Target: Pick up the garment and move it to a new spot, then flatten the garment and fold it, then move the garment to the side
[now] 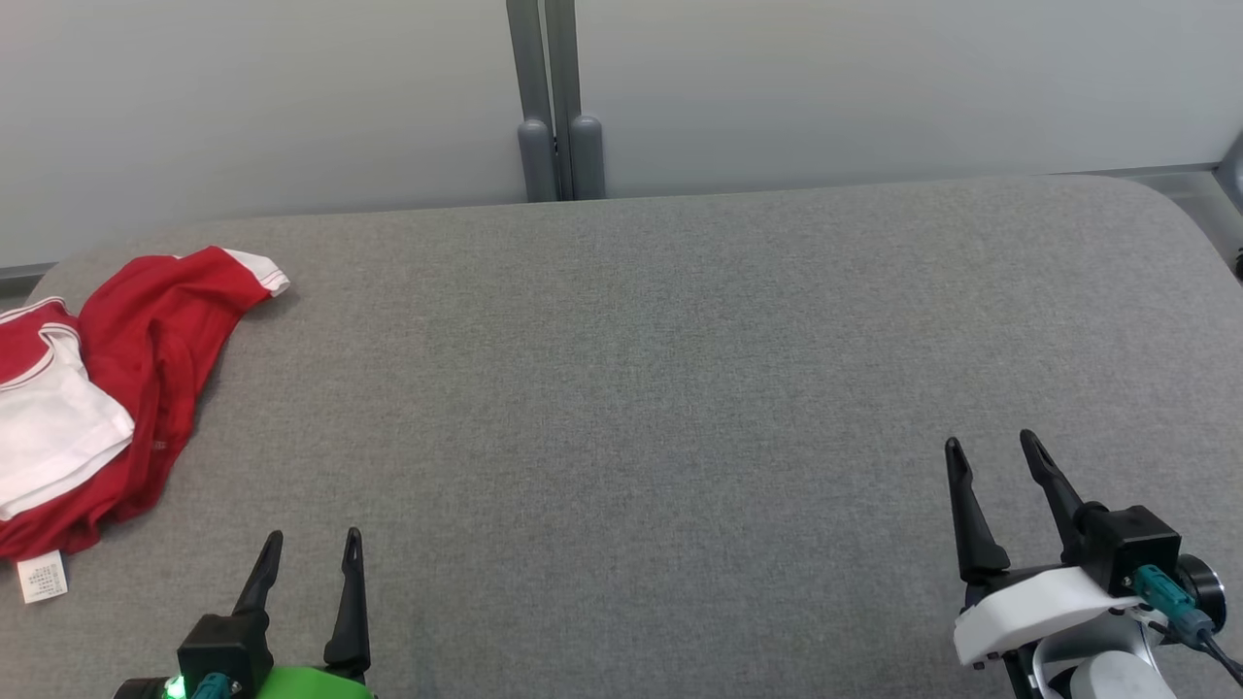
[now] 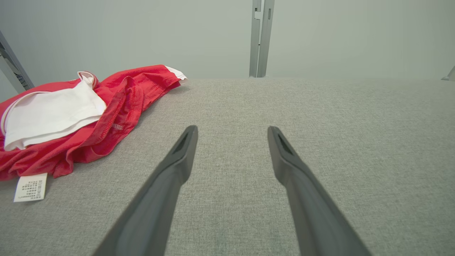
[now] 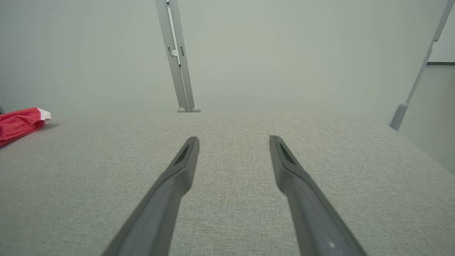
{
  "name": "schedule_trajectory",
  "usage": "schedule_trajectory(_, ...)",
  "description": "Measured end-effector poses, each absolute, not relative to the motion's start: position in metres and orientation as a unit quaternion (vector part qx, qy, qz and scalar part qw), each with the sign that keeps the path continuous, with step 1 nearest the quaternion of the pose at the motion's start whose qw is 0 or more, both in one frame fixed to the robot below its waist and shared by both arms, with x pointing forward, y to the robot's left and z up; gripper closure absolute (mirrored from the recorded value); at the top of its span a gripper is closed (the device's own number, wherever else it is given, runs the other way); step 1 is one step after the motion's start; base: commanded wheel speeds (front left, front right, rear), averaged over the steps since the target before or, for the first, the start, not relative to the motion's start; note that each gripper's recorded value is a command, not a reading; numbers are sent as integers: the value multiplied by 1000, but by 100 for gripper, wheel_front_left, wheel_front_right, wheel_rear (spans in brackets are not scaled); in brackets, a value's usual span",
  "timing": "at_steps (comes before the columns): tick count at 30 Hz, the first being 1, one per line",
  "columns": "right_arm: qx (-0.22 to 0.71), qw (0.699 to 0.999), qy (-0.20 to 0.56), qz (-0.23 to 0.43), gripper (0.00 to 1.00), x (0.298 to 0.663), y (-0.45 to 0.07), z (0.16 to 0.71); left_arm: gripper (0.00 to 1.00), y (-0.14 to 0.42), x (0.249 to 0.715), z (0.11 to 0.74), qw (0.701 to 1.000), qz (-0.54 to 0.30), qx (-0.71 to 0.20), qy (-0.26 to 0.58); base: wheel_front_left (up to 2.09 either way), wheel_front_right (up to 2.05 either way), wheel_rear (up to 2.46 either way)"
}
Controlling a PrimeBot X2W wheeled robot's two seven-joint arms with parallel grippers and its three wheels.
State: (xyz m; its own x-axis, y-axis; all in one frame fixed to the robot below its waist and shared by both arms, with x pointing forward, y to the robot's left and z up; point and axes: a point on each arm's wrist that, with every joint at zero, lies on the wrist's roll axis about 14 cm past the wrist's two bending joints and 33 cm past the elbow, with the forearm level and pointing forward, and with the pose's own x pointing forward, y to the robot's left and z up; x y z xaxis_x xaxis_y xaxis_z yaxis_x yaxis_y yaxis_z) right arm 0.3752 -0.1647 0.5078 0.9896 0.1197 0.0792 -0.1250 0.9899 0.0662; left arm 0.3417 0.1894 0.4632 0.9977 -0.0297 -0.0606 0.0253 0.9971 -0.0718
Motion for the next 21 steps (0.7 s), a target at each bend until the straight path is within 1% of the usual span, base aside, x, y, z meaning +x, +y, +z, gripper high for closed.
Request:
schedule_trajectory(4, 24, 997, -37, 63, 0, 374, -165, 506, 0, 191, 341, 462, 999, -12, -35, 31, 0, 0, 0)
schedule_trajectory(21, 40, 997, -33, 48, 0, 371, -170, 502, 0, 192, 340, 456, 998, -6, -49, 38, 0, 0, 0)
